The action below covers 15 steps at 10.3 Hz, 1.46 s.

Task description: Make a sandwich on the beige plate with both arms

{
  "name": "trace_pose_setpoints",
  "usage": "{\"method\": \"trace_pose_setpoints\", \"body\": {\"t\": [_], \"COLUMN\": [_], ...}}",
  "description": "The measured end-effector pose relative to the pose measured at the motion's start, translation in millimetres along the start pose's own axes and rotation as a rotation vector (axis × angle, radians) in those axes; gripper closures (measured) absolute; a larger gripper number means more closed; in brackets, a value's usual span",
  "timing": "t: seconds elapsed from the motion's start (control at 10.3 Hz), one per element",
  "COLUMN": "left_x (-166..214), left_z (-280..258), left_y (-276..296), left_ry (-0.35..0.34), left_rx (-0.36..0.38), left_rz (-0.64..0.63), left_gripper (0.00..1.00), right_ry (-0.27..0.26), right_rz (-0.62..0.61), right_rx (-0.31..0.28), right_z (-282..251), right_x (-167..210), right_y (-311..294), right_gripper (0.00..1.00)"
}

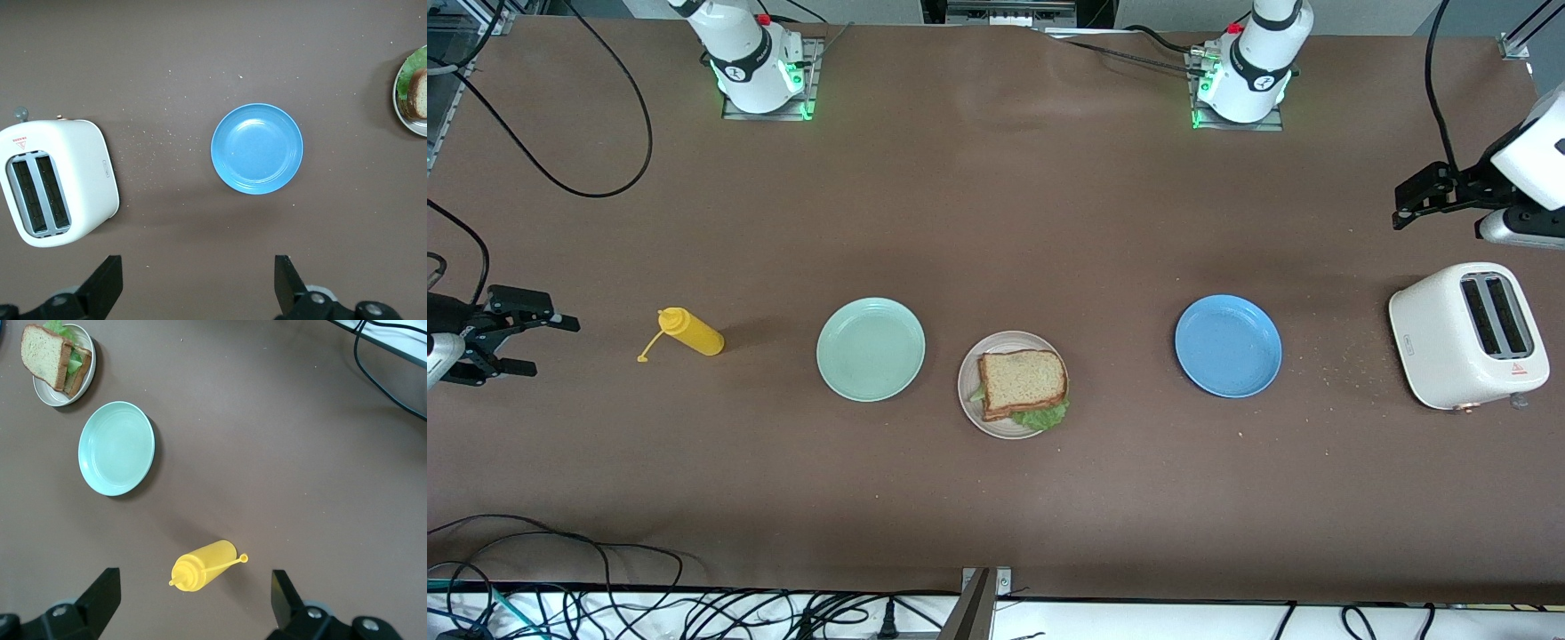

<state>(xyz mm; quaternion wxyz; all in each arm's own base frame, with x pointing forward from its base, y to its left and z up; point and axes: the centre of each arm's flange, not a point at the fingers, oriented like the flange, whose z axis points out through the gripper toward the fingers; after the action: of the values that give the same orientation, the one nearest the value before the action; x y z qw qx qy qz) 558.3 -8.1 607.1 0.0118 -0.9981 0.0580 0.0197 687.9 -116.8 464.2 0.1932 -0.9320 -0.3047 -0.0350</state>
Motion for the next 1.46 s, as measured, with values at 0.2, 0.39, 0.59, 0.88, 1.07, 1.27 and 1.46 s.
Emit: {"method": "trace_pose_setpoints", "body": {"t": [0.2,0.39,0.59,0.88,1.07,1.27,1.46], "left_x": [1.7,1.9,2.1,2.1,2.1,2.1,2.1], "left_z": [3.0,2.5,2.1,2.1,2.1,2.1,2.5], "left_y": [0.1,1.2,3.2,3.4,3.5,3.5,3.6], "left_ry": [-0.005,-0.004,-0.004,-0.003,-0.003,-0.003,-0.005], "left_rx": [-0.001,-0.001,-0.001,-0.003,-0.004,-0.004,-0.005], "left_rz": [0.000,0.002,0.006,0.006,0.006,0.006,0.006], "left_gripper": [0.00,0.00,0.00,0.00,0.00,0.00,0.00], "right_ry": [0.000,0.000,0.000,0.000,0.000,0.000,0.000], "right_rz": [0.002,0.002,0.002,0.002,0.002,0.002,0.002], "right_rx": [-0.001,-0.001,-0.001,-0.001,-0.001,-0.001,-0.001], "right_z": [-0.5,-0.5,-0.5,-0.5,-0.4,-0.4,-0.4], "right_x": [-1.0,-1.0,-1.0,-0.9,-0.9,-0.9,-0.7], "right_y": [0.9,1.0,1.0,0.8,0.8,0.8,0.6], "right_gripper": [0.00,0.00,0.00,0.00,0.00,0.00,0.00]}}
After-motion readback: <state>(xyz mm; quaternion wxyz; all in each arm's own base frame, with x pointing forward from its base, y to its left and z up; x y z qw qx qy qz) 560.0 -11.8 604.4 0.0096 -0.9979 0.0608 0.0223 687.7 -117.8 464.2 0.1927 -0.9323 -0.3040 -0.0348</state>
